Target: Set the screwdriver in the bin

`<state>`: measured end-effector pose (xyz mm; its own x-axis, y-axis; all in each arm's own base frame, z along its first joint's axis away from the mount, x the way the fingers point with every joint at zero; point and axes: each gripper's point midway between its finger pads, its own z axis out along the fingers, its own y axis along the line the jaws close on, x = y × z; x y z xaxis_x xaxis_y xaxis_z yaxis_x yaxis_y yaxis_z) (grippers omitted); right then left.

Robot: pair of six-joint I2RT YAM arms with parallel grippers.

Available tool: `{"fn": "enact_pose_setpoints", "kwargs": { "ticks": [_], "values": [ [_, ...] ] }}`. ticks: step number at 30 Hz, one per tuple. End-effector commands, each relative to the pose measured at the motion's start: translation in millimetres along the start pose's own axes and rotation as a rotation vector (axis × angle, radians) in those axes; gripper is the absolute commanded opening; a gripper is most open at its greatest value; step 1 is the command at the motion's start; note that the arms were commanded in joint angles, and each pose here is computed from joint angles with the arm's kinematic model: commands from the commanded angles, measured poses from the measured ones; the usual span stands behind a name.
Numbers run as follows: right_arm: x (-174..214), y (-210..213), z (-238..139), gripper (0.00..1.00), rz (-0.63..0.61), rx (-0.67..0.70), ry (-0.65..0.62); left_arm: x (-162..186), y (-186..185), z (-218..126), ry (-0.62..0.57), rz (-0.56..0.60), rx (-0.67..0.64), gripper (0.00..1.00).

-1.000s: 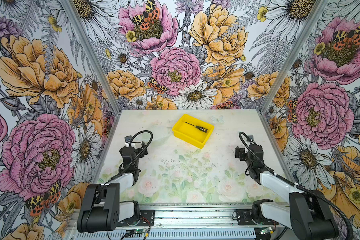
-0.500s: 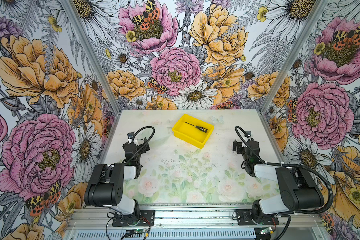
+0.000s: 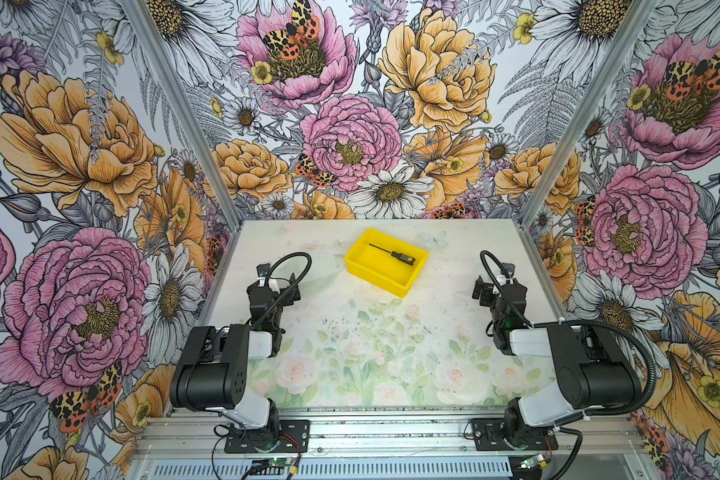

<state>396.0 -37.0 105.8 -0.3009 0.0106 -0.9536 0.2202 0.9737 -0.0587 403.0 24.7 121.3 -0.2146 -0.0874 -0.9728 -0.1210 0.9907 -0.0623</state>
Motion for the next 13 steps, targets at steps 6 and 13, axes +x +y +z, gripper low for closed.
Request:
{"fn": "enact_pose_setpoints", "kwargs": {
  "ticks": [6, 13],
  "values": [
    [-7.5, -1.0, -0.4, 0.99, 0.023, 0.003, -0.036, -7.0, -8.8, 0.6, -0.031, 0.036, 0.016, 0.99],
    [-7.6, -1.6, -0.3, 0.99, 0.024, 0.005, -0.036, -7.1, -10.1, 0.5, -0.032, 0.045, 0.009, 0.99]
  ]
}}
